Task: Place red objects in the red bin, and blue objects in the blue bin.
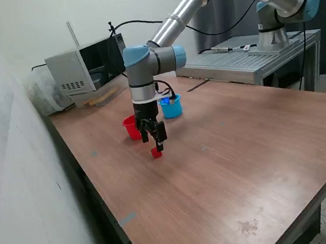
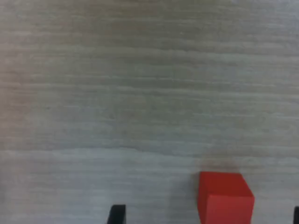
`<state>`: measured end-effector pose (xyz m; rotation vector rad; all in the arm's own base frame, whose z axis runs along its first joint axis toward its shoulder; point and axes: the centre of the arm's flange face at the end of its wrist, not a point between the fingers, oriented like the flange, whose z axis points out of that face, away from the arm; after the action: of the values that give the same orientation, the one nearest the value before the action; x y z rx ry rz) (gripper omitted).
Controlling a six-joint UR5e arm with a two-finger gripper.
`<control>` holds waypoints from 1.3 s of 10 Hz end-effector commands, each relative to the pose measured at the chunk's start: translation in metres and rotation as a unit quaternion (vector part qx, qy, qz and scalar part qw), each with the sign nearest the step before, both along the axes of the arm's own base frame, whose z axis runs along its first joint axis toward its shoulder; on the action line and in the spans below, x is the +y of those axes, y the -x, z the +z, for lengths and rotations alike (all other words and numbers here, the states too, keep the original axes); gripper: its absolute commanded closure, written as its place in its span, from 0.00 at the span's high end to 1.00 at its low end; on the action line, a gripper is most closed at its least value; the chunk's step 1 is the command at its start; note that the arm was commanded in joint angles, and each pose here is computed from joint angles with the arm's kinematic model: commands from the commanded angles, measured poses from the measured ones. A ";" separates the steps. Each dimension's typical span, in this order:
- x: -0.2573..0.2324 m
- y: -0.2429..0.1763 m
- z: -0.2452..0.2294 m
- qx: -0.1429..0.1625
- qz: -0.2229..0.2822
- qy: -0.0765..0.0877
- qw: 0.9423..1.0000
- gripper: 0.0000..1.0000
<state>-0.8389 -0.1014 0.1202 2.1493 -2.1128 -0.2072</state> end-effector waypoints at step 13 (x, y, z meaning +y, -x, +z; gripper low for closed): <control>-0.001 -0.033 0.129 0.051 0.005 -0.005 0.999 0.00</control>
<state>-0.8165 -0.1049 0.2287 2.1107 -2.0533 -0.3069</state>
